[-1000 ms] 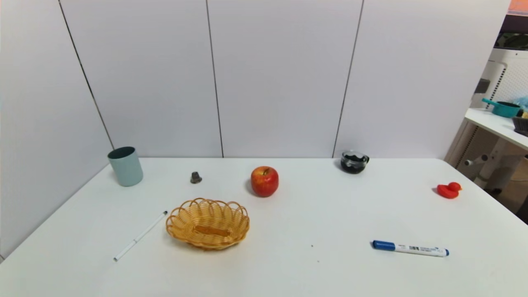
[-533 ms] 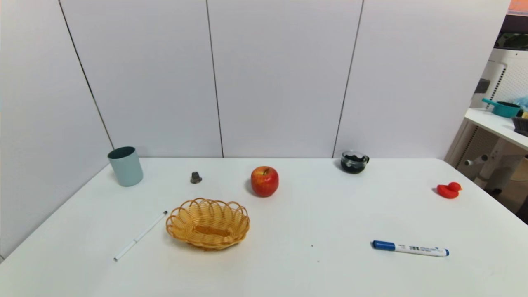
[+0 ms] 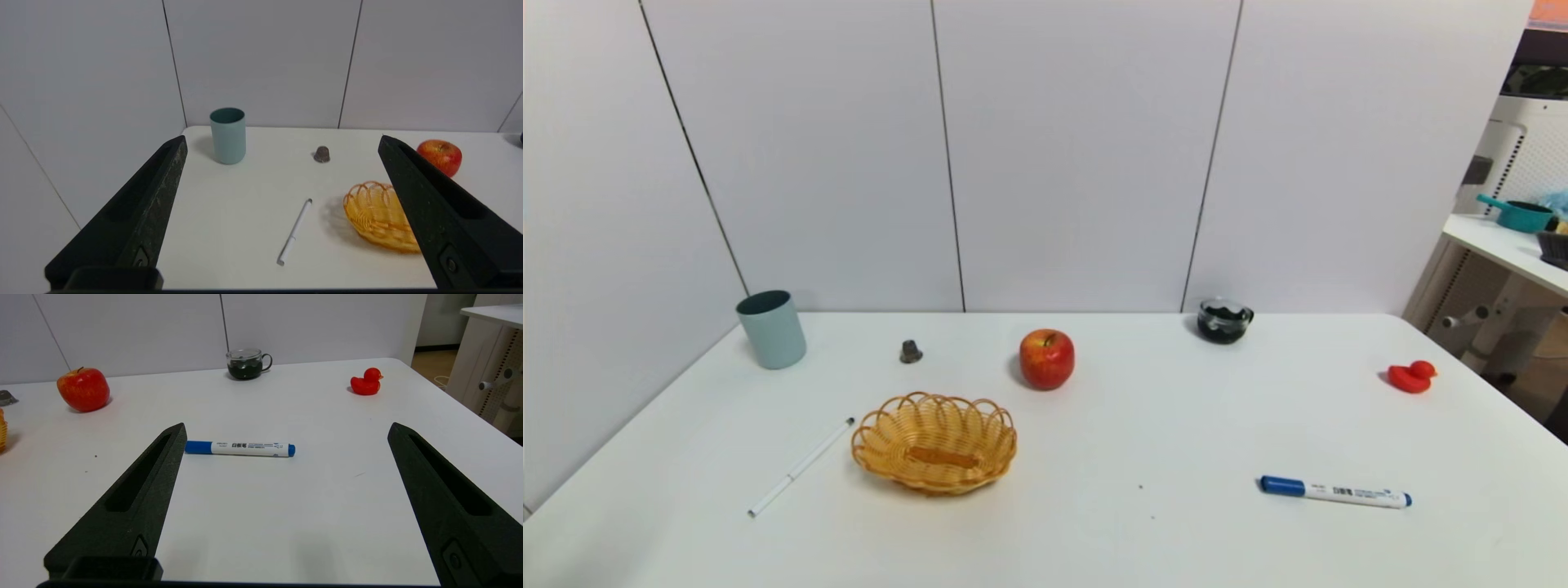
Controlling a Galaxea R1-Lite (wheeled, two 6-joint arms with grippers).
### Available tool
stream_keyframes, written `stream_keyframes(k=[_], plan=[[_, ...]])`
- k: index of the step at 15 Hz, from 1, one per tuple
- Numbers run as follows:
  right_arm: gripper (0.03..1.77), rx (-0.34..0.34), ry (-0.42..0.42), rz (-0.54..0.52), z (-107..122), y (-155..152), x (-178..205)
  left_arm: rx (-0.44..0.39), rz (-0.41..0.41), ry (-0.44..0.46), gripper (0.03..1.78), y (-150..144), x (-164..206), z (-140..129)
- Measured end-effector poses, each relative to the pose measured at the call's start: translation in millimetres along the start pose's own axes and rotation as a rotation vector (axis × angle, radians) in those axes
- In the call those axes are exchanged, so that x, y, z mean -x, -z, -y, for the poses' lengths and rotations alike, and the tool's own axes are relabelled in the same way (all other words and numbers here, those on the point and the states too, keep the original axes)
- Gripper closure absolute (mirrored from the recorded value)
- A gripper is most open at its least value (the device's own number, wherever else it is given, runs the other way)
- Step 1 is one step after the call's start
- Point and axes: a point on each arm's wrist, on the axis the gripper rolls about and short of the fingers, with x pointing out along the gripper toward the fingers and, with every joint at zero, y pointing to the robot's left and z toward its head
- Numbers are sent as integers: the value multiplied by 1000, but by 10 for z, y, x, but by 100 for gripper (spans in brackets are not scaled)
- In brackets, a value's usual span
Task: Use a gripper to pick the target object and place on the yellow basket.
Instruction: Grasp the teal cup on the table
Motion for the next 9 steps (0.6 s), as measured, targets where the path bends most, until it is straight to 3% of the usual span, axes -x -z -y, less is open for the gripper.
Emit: stream_keyframes(k=[5,9], plan=[[10,0,0,0,0,0,0,-42,-18,-75,12,-623,-724,-46],[10,0,0,0,0,0,0,-208,-93,-138,12,-814,-1525,-203]])
